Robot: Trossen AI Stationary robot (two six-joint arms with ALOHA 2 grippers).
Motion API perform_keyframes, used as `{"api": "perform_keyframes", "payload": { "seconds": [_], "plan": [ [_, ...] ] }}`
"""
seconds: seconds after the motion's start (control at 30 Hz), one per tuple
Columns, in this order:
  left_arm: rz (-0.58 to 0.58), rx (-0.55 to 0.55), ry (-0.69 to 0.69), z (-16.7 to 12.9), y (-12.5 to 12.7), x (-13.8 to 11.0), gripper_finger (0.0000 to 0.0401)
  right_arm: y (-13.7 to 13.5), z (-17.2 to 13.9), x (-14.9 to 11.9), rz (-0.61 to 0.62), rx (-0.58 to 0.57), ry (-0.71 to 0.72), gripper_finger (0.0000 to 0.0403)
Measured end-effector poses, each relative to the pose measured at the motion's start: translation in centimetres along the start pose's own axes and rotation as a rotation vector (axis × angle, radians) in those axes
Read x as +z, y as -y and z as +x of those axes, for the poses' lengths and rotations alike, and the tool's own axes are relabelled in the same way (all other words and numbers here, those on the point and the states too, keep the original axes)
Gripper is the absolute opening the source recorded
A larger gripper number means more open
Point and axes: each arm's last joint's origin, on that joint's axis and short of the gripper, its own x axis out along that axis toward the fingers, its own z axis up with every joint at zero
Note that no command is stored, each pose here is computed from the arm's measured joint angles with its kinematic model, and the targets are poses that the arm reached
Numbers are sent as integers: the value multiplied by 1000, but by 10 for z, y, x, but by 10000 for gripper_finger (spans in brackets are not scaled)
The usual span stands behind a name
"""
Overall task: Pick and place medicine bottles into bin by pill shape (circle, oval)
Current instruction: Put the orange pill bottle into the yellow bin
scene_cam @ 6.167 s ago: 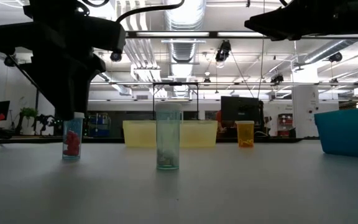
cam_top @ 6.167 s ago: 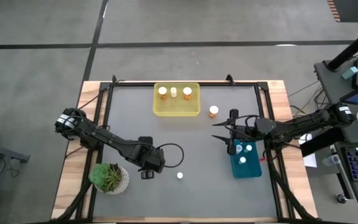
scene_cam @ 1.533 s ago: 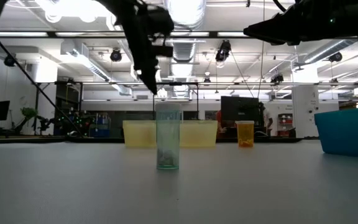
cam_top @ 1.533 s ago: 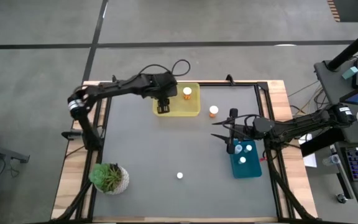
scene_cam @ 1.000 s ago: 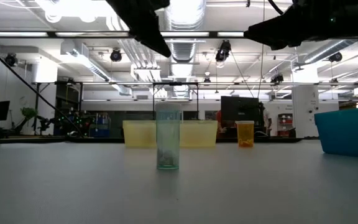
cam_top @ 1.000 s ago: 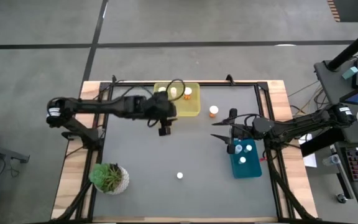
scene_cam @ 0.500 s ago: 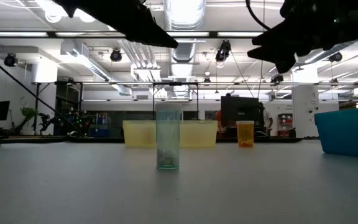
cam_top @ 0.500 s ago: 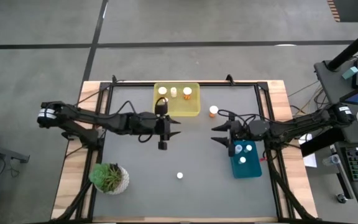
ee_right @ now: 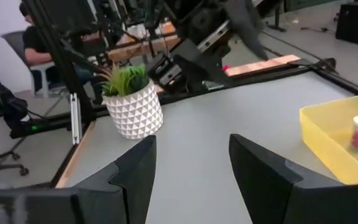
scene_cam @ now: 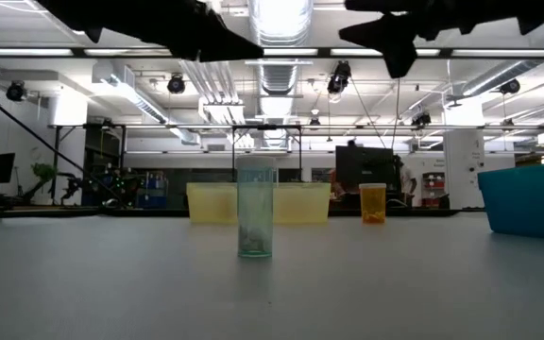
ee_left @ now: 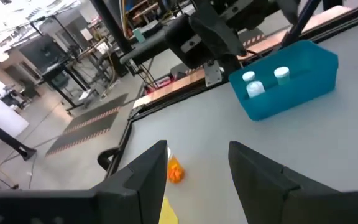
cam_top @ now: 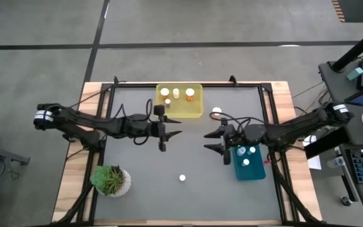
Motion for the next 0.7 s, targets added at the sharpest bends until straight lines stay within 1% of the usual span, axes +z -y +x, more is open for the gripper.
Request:
{"api": "perform_keyframes", "payload": {
  "seconds": [0.07, 0.13, 0.2, 0.27, 0.5, 0.7],
  "plan": [
    [-3, 3, 8, -7, -1, 0, 156, -2, 10, -1, 4, -6, -25, 194],
    [-9, -2, -1, -17, -4, -1, 156, -4, 22, 0, 35, -14, -49, 194],
    [-36, 12, 29, -26, -7, 2, 156, -5, 31, -1, 60, -30, -98, 194],
    [-42, 17, 39, -37, -8, -2, 156, -7, 40, 0, 81, -52, -140, 194],
    [-48, 33, 75, -58, -9, -11, 156, -9, 65, 10, 116, -269, -254, 194],
    [-49, 41, 94, -65, -9, -13, 156, -4, 82, 22, 136, -418, -345, 194]
  ]
}}
